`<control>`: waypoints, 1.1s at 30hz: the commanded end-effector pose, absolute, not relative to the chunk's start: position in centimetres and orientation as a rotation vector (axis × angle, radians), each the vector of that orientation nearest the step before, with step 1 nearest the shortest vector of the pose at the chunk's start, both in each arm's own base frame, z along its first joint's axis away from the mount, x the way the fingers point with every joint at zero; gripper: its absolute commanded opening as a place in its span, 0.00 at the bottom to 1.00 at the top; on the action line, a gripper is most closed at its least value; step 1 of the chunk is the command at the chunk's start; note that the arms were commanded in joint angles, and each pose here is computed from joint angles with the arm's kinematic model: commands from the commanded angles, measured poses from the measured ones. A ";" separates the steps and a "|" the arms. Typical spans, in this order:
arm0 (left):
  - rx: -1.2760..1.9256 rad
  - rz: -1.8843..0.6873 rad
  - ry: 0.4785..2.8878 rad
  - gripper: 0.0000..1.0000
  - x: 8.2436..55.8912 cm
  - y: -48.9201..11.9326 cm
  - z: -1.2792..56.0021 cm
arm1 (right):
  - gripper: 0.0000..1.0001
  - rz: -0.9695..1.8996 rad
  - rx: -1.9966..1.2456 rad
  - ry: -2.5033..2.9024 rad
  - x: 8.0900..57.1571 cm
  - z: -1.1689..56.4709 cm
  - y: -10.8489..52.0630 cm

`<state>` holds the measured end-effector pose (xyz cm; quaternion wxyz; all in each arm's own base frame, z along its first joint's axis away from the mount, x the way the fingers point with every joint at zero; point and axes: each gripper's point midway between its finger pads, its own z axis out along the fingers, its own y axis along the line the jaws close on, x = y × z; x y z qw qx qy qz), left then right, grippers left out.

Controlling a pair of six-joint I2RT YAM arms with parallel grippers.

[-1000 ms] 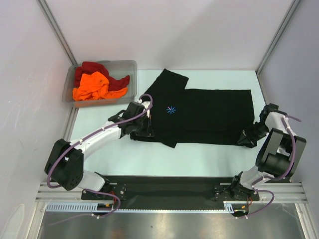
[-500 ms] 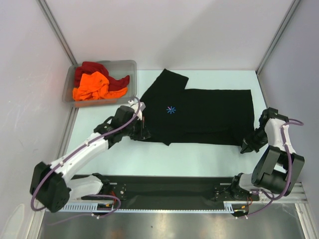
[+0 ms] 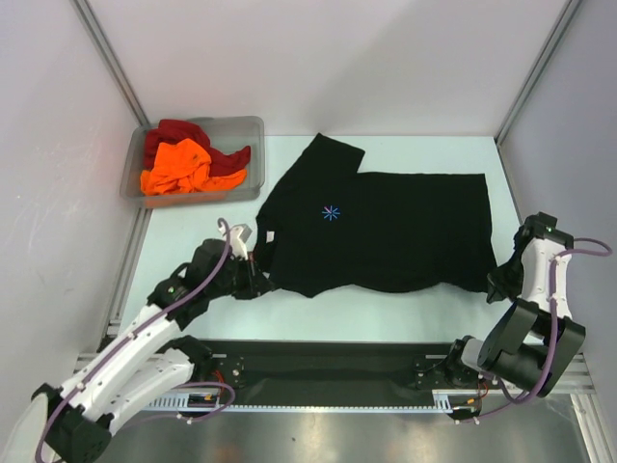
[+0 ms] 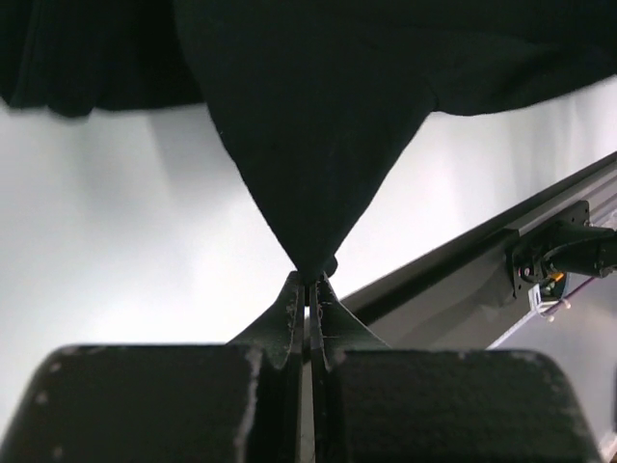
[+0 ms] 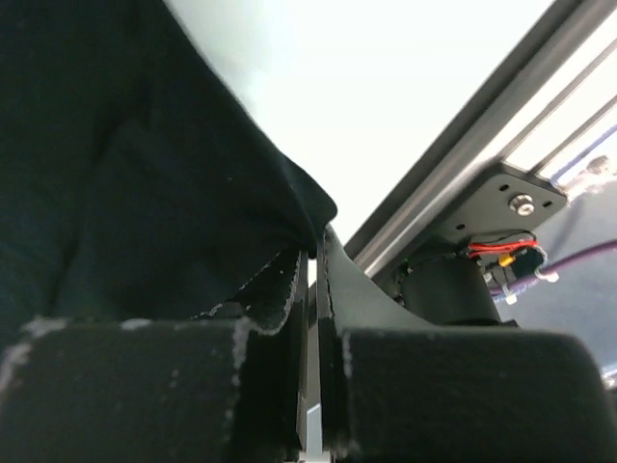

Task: Fold and stack the t-shirts
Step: Fold the tshirt

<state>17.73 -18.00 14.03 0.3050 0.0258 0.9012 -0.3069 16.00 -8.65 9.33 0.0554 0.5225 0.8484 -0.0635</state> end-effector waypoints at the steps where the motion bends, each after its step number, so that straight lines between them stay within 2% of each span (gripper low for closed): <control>1: -0.094 -0.824 2.418 0.00 15.9 -16.6 13.4 | 0.00 -0.277 1.639 2.486 15.9 10.4 -10.0; 9: -0.324 -0.862 2.417 0.00 12.5 -14.3 14.6 | 0.00 -0.255 1.595 2.476 14.9 11.3 -8.8; 18: -0.562 -0.956 2.492 0.00 8.7 -13.5 13.3 | 0.00 -0.315 1.553 2.423 15.1 12.9 -9.5; 33: -0.788 -1.061 2.628 0.00 3.5 -12.9 12.3 | 0.00 -0.373 1.585 2.410 14.8 12.7 -10.3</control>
